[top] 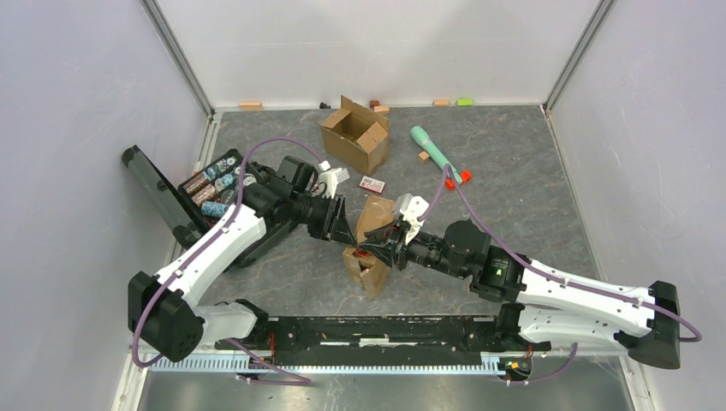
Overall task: Unpack the express box
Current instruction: Cut the express box at the center of the board.
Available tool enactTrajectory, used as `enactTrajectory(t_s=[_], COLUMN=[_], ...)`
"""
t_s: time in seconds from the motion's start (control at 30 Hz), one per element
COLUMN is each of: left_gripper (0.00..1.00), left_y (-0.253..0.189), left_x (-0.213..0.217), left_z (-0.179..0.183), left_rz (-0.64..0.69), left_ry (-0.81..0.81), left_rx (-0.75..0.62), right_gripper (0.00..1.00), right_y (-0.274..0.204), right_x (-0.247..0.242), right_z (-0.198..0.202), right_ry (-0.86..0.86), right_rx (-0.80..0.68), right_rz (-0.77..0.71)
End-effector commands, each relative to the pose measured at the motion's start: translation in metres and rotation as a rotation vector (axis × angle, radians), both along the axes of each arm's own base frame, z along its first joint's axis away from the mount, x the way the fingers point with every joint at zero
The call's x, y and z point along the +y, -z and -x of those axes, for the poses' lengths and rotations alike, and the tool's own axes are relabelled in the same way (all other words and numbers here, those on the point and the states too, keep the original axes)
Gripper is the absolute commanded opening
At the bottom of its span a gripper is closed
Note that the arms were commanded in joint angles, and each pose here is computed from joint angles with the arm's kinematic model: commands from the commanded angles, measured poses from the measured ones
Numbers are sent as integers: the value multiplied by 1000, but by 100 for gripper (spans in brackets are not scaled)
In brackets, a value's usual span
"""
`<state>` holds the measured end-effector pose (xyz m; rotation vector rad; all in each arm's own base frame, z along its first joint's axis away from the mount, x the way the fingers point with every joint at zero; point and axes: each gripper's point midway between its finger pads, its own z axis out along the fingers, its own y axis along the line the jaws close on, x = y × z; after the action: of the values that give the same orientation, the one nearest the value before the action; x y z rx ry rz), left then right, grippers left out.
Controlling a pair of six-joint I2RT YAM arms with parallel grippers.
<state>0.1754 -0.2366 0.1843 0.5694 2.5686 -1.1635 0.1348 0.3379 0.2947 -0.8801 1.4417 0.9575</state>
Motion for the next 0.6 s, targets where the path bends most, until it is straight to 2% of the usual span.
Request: enactTrajectory(t_s=[0.0,0.23,0.57], left_gripper=[43,43,42], left_y=[19,19,17], left_x=[13,13,11], left_z=[-8,-8,-8], left_rz=[-89,-85,-71], left_ry=[-12,-14,-22], left_rx=[-48,-45,-43], right_gripper=[0,0,0], right_y=[-13,-3,12], right_x=[1,1,-1], right_z=[11,8,-16], right_ry=[-51,-29,116], right_rx=[12,29,91], right_rz=[-43,-24,-17])
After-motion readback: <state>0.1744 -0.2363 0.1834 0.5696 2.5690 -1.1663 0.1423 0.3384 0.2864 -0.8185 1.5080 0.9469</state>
